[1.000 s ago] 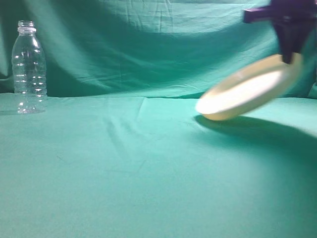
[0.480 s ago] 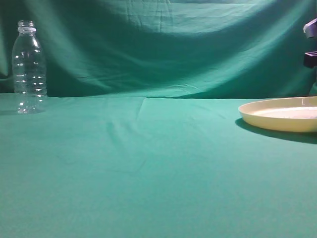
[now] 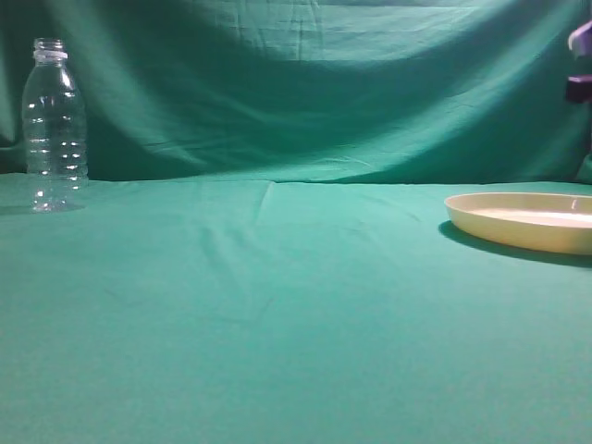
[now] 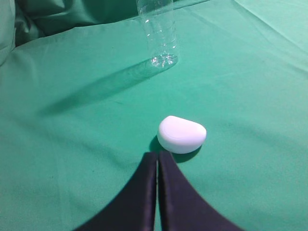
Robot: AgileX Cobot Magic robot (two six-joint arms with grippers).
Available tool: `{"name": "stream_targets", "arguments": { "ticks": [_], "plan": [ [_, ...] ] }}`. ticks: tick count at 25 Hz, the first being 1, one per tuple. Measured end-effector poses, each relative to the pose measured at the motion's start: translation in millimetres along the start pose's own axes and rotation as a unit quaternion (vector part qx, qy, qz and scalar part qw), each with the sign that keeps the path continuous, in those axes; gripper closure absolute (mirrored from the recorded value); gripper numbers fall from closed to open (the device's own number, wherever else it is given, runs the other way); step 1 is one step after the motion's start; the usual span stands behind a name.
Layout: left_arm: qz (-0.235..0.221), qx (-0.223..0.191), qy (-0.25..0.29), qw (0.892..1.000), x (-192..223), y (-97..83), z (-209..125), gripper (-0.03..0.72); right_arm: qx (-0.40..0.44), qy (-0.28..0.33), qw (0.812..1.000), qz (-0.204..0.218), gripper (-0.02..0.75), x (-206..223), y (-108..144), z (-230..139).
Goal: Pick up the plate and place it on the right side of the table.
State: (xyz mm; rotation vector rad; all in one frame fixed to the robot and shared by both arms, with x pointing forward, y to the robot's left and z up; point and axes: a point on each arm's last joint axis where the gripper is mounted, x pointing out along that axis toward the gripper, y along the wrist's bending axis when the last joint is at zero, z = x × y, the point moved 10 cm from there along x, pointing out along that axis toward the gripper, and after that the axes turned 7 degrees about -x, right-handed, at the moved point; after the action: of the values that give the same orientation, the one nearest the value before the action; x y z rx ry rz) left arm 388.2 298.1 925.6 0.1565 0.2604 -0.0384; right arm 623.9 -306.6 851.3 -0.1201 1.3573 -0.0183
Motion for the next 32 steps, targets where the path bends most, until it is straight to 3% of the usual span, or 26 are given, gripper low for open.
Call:
{"name": "stream_targets", "arguments": {
  "ticks": [2,4,6,9,12,22,32],
  "plan": [
    [0.000,0.000,0.000,1.000,0.0,0.0,0.0,0.688,0.008,0.002,1.000,0.002,0.252,-19.1,-1.0,4.0],
    [0.000,0.000,0.000,1.000,0.0,0.0,0.0,0.688,0.018,-0.012,1.000,0.012,0.252,-43.8,0.5,7.8],
    [0.000,0.000,0.000,1.000,0.0,0.0,0.0,0.688,0.017,-0.036,0.999,0.024,0.379,-71.6,3.5,9.6],
    [0.000,0.000,0.000,1.000,0.0,0.0,0.0,0.688,-0.007,-0.073,0.997,0.032,0.640,-116.6,10.2,4.6],
    [0.000,0.000,0.000,1.000,0.0,0.0,0.0,0.688,-0.022,-0.122,0.991,0.041,0.738,-164.9,19.5,-3.7],
    [0.000,0.000,0.000,1.000,0.0,0.0,0.0,0.688,-0.081,-0.286,0.952,0.075,0.738,-291.9,50.0,-60.6],
    [0.000,0.000,0.000,1.000,0.0,0.0,0.0,0.688,-0.067,-0.433,0.894,0.096,0.738,-318.8,38.9,-153.2]
  ]
}}
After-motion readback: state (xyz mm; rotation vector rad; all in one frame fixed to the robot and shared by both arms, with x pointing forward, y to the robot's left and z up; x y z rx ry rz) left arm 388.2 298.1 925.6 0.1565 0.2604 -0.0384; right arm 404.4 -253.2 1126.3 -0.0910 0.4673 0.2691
